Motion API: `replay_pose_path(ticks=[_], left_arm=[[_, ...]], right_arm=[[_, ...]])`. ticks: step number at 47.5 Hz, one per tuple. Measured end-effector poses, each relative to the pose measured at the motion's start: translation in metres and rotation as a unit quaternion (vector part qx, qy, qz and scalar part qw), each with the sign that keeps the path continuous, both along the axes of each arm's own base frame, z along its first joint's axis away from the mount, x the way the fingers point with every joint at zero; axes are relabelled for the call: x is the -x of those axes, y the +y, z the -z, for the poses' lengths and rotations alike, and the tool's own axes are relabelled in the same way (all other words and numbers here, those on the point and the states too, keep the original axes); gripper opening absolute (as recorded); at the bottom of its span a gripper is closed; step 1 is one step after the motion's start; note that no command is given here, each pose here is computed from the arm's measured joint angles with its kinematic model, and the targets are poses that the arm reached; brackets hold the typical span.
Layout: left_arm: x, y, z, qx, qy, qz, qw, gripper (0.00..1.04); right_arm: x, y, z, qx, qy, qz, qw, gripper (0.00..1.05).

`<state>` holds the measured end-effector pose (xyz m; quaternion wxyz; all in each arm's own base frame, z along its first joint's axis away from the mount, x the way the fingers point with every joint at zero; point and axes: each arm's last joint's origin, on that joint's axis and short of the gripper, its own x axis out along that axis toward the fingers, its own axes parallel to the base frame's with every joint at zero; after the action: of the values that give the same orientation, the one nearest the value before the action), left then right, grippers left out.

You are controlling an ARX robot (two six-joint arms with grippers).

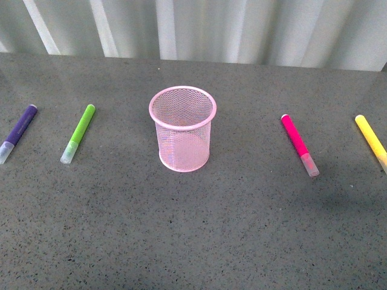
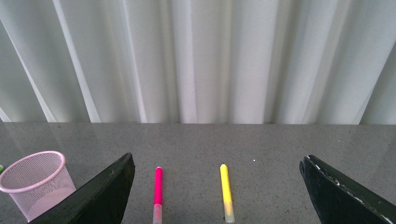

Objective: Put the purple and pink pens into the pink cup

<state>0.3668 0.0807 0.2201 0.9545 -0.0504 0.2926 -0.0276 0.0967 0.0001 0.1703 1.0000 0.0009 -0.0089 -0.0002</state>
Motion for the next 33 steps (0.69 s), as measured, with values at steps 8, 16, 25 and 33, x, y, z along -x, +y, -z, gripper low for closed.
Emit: replay_pose_path(ticks=[8,16,25,33], left_arm=[[-0.034,0.023,0.040,-0.026,0.047,0.001,0.999,0.98],[-0.046,0.027,0.078,-0.071,0.105,0.021,0.992,0.98],[-0.055,0.022,0.107,-0.080,0.136,0.052,0.986,0.98],[-0.062,0.022,0.121,-0.088,0.150,0.052,0.983,0.98]], right_arm=[[0.000,0.000,0.000,0.000,0.000,0.000,1.000,0.98],[0.000,0.000,0.000,0.000,0.000,0.000,1.000,0.98],[0.000,0.000,0.000,0.000,0.000,0.000,1.000,0.98],[0.000,0.000,0.000,0.000,0.000,0.000,1.000,0.98]])
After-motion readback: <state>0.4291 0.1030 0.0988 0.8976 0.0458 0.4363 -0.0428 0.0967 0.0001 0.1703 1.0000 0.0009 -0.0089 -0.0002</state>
